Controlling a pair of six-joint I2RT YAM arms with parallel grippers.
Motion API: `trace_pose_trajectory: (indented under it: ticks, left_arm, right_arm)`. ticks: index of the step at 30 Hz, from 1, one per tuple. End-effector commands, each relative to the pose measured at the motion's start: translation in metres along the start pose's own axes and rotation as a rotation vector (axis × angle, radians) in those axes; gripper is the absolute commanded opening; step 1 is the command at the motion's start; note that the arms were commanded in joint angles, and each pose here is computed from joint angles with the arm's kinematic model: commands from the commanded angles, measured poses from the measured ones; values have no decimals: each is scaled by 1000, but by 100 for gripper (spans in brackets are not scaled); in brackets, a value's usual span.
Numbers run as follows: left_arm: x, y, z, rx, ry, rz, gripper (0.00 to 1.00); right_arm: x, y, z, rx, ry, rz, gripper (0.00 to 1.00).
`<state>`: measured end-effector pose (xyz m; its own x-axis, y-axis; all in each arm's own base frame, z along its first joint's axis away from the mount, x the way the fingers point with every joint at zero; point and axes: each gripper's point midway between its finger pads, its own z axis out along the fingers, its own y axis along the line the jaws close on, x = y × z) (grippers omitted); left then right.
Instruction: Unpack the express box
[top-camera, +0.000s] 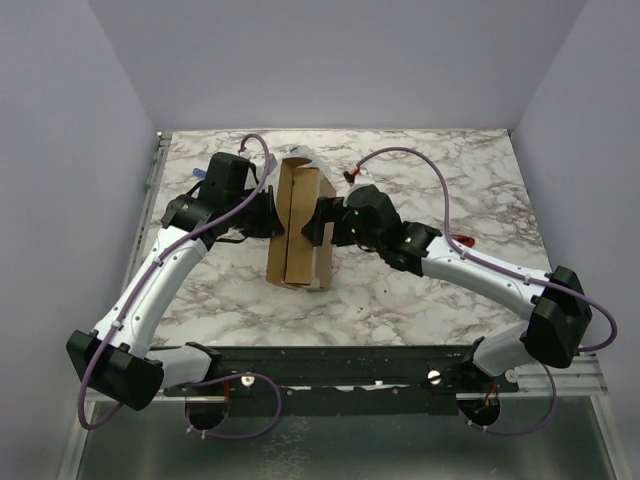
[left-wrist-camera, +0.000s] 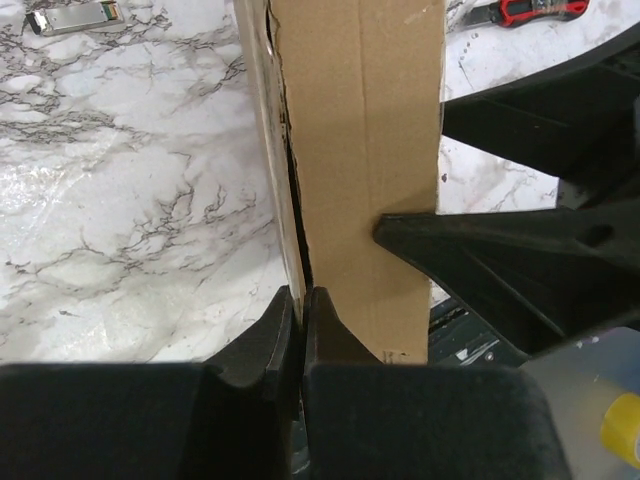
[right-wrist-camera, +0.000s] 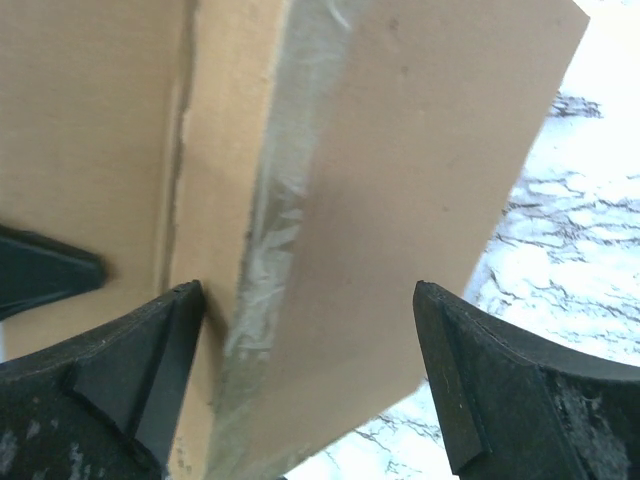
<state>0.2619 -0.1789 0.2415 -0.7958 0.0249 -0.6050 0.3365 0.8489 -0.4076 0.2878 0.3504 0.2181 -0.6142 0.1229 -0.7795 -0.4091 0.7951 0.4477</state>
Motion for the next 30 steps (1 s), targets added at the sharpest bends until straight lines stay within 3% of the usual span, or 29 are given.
trace_pose_trajectory:
  ticks: [1,9,21,30]
  left_arm:
    - [-16,-8,-24,7,-70,59,0]
    - [-22,-3,-33,-41,-87,89,0]
    - [-41,-10,-40,-35,-103,122,0]
    - [-46,-15,-29,4,-89,130,0]
  right_arm:
    - [14,-18,4,59,-3,31,92]
    - [52,-54,-1,99,49,101,84]
    - [85,-123,-20,252,87,149,89]
    - [99,-157,-40,389,122,41,93]
